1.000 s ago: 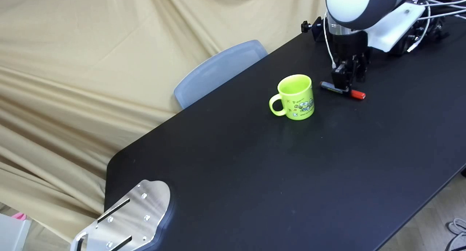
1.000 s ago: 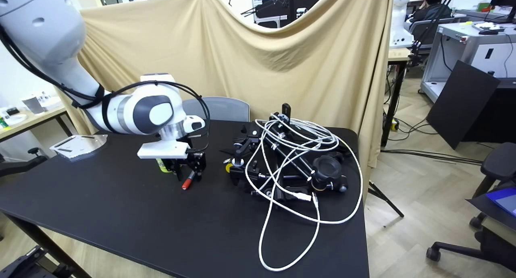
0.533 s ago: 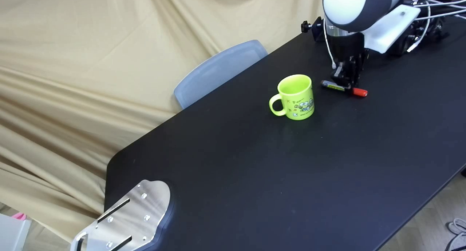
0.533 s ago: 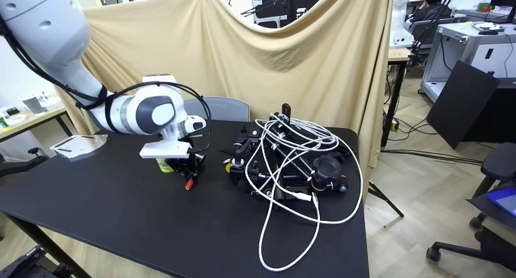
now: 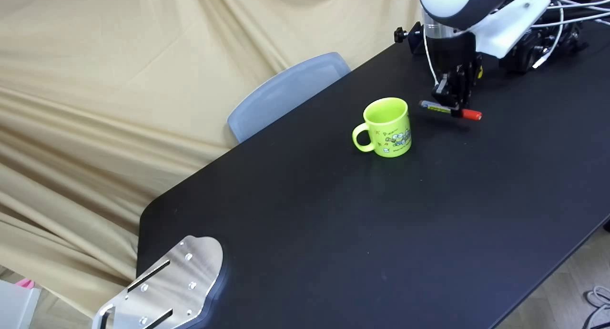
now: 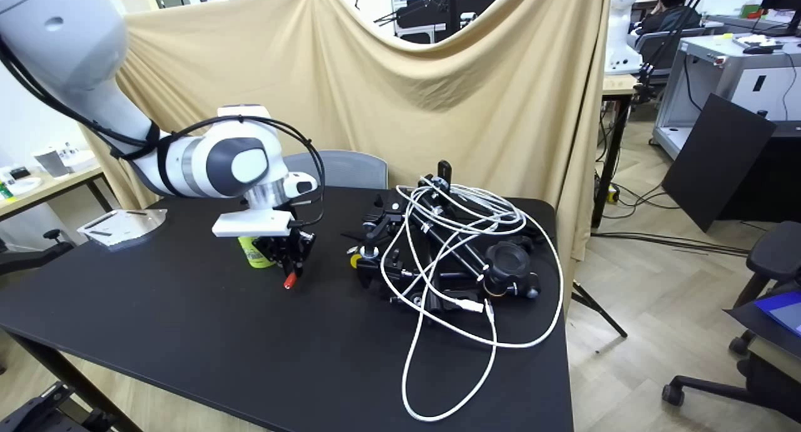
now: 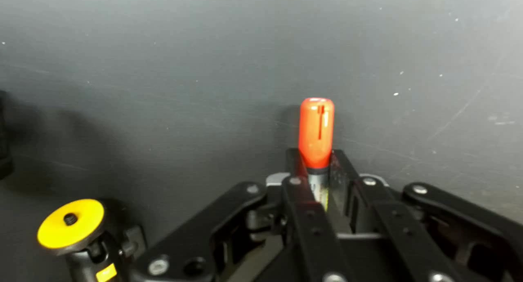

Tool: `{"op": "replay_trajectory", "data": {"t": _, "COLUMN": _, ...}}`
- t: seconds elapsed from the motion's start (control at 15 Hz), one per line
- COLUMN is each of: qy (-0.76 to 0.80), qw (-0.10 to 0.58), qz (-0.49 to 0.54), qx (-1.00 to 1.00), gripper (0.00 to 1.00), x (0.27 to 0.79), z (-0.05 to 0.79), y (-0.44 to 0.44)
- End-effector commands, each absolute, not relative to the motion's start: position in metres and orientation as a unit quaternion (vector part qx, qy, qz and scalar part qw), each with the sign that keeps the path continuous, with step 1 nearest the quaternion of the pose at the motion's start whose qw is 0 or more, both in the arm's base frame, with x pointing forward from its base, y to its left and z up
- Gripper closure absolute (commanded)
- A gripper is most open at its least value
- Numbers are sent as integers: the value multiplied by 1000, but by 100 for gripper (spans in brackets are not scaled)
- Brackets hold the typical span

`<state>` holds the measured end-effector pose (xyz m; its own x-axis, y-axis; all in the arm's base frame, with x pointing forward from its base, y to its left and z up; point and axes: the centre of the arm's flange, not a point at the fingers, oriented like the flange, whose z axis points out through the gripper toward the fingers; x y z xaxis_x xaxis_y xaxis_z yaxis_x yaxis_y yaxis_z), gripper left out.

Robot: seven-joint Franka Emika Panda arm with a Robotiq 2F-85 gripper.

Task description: Put the marker in the mug

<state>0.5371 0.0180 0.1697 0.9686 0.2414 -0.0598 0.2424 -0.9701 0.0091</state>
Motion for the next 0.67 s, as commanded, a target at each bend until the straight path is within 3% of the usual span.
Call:
{"op": "replay_trajectory", "data": {"t": 0.0, "qy": 134, "qw": 27, "qz": -38, "qx": 990, "gripper": 95, "x": 542, "z": 222, "y": 26}}
{"op": "replay_trajectory", "data": {"t": 0.6, "qy": 199, "qw": 39, "qz": -162, "qx": 966, "gripper": 95, "x": 567, "z": 300, "y": 83}}
